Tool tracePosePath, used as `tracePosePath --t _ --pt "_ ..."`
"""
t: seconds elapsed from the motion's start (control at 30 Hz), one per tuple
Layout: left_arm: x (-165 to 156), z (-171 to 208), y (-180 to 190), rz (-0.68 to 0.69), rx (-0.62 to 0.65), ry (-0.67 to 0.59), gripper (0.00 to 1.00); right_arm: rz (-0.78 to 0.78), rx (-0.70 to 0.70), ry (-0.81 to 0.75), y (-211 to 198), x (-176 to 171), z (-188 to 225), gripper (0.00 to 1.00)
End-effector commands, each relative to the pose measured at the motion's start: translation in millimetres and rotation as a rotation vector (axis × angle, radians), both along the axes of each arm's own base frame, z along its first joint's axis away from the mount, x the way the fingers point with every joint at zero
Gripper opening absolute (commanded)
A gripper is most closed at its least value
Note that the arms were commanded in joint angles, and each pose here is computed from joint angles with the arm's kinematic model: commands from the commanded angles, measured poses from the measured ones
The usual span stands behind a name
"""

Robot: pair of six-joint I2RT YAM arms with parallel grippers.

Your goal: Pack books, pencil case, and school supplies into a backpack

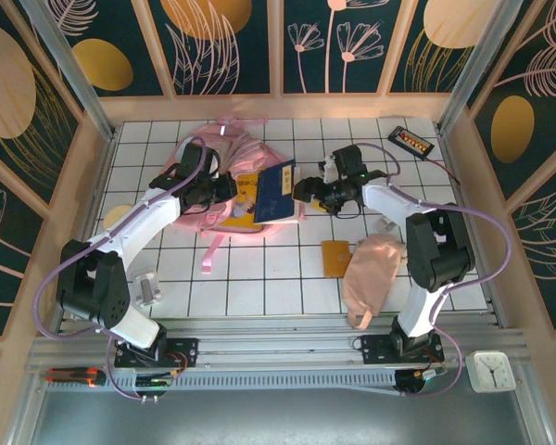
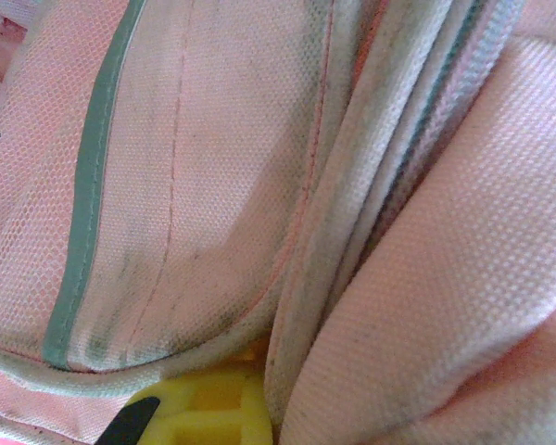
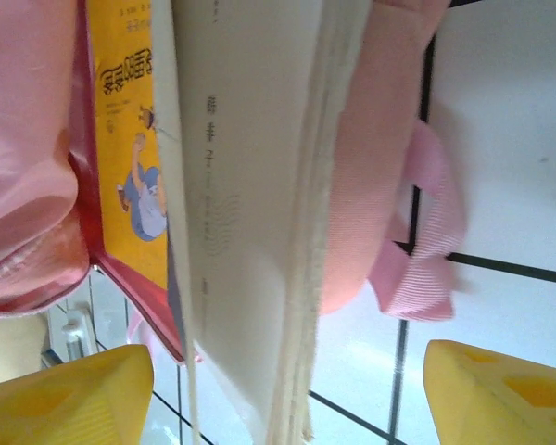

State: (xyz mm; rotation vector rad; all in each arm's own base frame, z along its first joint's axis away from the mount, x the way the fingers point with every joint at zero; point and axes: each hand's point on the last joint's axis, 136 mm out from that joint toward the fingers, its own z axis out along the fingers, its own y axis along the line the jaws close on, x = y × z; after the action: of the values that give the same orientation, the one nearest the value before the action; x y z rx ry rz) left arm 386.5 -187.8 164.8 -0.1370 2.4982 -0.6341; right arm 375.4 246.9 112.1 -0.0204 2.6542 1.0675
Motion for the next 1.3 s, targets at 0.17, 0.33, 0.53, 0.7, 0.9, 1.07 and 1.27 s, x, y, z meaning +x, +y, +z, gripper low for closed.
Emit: tracePosePath --t 0.17,0.33,0.53,0.7,0.9,1.07,1.27 --pt "4 19 -16 -0.048 -0.081 -0.044 0.0 0.107 0.013 -0.016 30 10 -6 0.77" --pt "3 19 -16 -0.046 -0.087 -0.046 0.0 0.122 0.025 -0.012 45 14 -9 0.75" --pt "0 19 -15 -0.047 -0.091 -0.049 0.0 0.089 0.009 0.012 44 20 -19 0.35" --pt "0 29 -15 -0.044 -0.099 -0.067 0.0 0.045 -0.003 -0.03 36 20 0 0.0" --pt "0 48 -17 -0.055 -0.126 -0.105 0.0 0.087 0.153 -0.06 76 10 42 0.0" --pt "-1 60 -24 -0.083 -0.169 -0.128 0.0 0.106 0.242 -0.02 124 31 34 0.0" --pt "1 59 -28 -0.085 -0.192 -0.125 0.0 0.138 0.239 0.0 168 49 18 0.27"
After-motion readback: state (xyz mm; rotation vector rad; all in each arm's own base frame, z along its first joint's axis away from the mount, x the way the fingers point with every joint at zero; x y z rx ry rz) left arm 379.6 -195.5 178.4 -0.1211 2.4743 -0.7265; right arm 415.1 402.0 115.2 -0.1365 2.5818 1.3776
